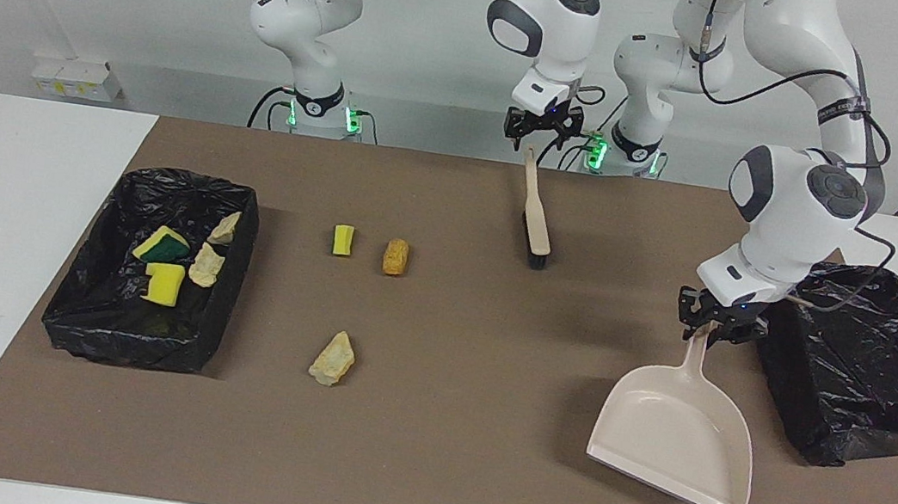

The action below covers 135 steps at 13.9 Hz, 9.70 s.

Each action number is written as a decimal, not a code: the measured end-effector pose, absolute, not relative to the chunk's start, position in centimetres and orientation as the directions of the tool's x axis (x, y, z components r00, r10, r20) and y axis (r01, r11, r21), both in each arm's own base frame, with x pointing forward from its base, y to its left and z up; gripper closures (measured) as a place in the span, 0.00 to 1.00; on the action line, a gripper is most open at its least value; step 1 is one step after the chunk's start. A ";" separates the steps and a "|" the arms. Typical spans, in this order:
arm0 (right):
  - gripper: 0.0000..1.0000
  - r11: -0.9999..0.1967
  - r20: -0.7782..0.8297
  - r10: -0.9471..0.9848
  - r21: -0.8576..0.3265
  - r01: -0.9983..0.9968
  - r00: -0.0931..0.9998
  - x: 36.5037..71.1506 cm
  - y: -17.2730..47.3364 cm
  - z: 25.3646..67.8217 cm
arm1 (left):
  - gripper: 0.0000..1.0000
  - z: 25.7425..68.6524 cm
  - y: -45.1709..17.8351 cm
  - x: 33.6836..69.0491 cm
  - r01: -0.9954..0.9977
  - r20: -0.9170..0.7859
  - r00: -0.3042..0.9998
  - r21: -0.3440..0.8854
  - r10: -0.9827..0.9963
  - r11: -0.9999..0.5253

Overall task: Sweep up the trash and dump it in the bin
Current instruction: 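Lift the dustpan with the left gripper while the right gripper grasps the brush, then sweep the bread and sponge pieces into the dustpan with the right gripper, then move the brush farther out to the remaining bread piece with the right gripper, then brush the remaining bread piece into the dustpan with the right gripper, then carry the loaded dustpan to the bin with the left gripper while the right gripper withdraws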

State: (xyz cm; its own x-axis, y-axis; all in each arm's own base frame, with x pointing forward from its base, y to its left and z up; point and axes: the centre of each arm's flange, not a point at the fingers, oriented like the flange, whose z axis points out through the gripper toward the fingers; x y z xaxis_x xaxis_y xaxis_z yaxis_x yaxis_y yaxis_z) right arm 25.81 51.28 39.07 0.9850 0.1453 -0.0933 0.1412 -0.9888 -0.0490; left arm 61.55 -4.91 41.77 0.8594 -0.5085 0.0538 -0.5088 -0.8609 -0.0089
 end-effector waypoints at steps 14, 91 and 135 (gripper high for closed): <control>0.73 -0.988 -0.071 0.131 -0.089 0.125 0.989 25.6 50.8 33.6 | 0.69 40.6 -1.4 61.2 -0.767 0.009 0.642 0.015 -0.767 -0.642; 0.74 -0.967 -0.132 0.232 0.081 0.244 0.964 62.8 17.5 33.7 | 0.69 37.3 -18.4 57.0 -0.960 -0.066 0.269 0.057 -0.961 -0.273; 0.74 -0.993 -0.126 0.080 -0.096 0.068 0.989 45.5 39.7 41.5 | 0.69 35.2 -9.4 56.0 -0.980 0.004 0.201 0.000 -0.980 -0.201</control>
State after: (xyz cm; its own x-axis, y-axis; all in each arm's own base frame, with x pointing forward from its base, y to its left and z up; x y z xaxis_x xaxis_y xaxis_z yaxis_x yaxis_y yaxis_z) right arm 45.55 39.73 41.45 0.9888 0.0797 -0.1263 0.0678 -0.9931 -0.0961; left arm 56.00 -9.43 35.21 0.2013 -0.9795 0.0043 -0.9795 -0.2013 0.0001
